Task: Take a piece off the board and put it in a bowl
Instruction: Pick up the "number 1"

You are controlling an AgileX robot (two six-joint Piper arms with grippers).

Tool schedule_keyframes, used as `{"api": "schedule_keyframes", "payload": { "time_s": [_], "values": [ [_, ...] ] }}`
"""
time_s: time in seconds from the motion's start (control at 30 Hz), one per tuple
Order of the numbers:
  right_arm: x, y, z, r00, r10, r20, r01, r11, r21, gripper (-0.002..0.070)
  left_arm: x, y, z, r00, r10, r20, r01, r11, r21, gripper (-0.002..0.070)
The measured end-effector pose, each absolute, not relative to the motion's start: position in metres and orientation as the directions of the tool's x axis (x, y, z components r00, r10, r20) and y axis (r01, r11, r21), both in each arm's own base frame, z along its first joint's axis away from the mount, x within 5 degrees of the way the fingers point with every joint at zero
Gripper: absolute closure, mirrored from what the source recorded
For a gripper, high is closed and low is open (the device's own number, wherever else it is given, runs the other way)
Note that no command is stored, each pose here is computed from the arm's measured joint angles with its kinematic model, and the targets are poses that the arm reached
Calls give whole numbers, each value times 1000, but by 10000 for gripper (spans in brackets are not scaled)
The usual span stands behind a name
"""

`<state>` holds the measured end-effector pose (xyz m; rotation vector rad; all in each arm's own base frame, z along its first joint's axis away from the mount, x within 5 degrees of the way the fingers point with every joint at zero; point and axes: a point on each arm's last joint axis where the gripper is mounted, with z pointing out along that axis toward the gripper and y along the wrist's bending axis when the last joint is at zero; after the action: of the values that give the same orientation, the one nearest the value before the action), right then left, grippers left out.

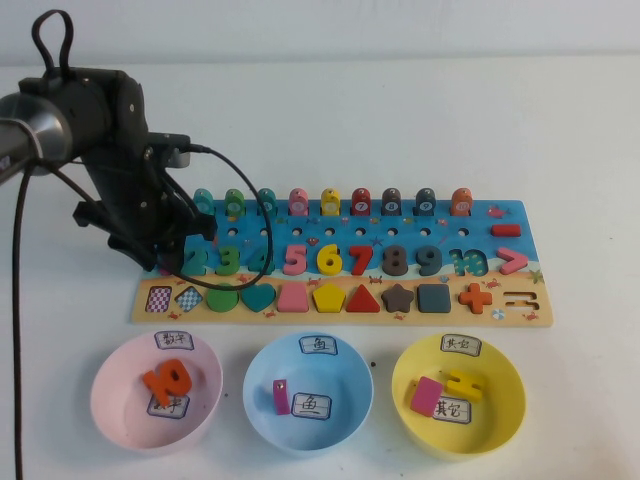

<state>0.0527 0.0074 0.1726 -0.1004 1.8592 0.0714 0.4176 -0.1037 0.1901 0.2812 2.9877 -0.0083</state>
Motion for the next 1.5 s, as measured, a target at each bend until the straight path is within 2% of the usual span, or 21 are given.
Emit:
{"api": "schedule_keyframes", "payload": {
  "time_s": [0.73, 0.83, 1.1, 1.5],
  "values": [
    [53, 7, 173, -285, -33, -958, -106, 994, -2, 694, 421, -104, 186, -973, 170, -153, 174, 985, -11, 451],
    [53, 7, 173, -285, -33, -958, -106, 994, -2, 694, 421, -104, 186, -973, 170, -155, 174, 985, -11, 472],
    [53, 7, 173, -285, -33, -958, -106, 994, -2, 694, 421, -103, 186, -975, 160, -154, 164, 986, -12, 604],
    [53, 7, 172, -286, -33, -958, -106, 994, -2, 694, 419, -103, 197, -974, 149, -172, 155, 988, -21, 610]
  ]
}}
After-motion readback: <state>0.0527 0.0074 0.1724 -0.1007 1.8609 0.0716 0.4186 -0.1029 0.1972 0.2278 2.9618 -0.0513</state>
